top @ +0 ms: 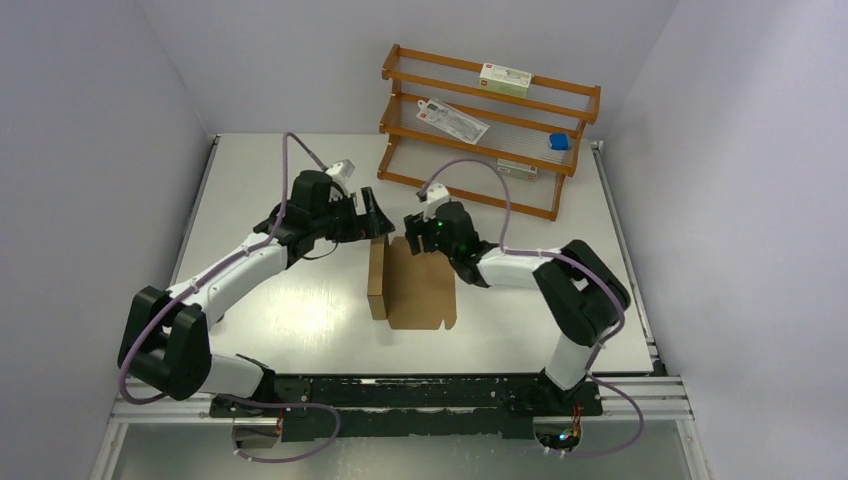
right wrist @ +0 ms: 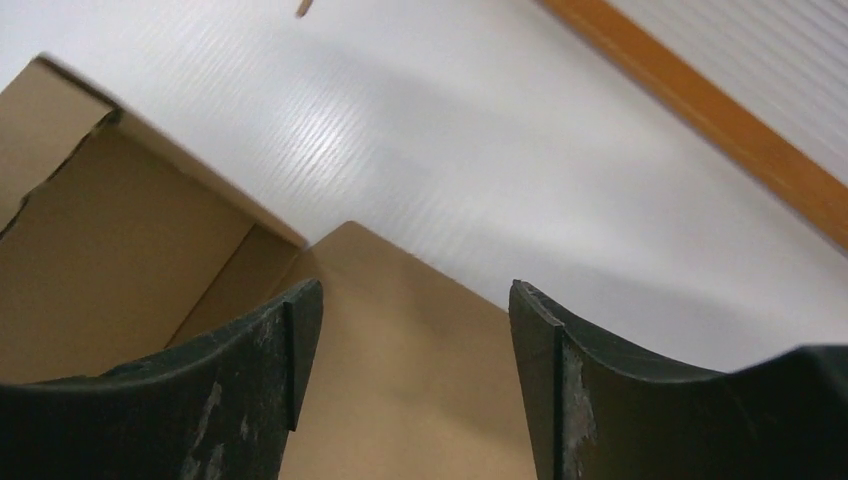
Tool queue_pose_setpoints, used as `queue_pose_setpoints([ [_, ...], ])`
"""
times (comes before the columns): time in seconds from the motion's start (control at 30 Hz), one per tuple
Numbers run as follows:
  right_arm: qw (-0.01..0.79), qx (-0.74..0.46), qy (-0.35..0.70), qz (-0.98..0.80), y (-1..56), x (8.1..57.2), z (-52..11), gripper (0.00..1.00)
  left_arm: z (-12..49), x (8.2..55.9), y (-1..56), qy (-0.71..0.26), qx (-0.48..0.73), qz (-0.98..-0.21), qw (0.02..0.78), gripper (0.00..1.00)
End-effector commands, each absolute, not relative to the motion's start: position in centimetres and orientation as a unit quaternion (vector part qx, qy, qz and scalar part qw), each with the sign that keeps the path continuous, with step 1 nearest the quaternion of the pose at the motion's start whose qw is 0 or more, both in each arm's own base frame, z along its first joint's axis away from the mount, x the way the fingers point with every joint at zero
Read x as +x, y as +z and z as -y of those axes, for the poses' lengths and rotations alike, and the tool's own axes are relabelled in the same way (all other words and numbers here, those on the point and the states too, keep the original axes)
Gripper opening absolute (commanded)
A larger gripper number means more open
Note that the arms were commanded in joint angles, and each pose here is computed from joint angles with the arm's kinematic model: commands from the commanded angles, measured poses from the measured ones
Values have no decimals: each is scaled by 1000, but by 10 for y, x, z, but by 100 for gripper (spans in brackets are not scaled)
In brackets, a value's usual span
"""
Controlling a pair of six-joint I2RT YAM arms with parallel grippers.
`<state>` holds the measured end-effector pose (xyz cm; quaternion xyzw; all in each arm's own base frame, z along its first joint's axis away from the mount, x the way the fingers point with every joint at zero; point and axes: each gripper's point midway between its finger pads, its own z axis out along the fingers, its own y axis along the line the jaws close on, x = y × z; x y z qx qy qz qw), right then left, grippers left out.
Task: Fold the paper box
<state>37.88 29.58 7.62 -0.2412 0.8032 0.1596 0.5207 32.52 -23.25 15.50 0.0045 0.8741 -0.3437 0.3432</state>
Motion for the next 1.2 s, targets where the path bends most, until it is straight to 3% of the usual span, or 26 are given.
queue_pose_setpoints([
  [0.0,520,-145,179,-822,94,382,-259,74,246,306,171,-318,40,-890,326,97],
  [0.13,521,-78,212,-823,111,379,-226,80,259,286,162,-297,67,-907,292,97],
  [0.17,522,-66,216,-823,115,377,-220,81,224,315,153,-175,43,-915,361,91],
  [0.4,549,-24,215,-807,136,358,-196,84,210,319,149,-53,50,-925,373,89],
  [0.87,590,10,190,-785,141,346,-168,82,244,327,132,-71,71,-931,350,68],
  [1.17,570,2,200,-797,142,350,-178,81,242,328,134,-124,44,-923,361,47],
])
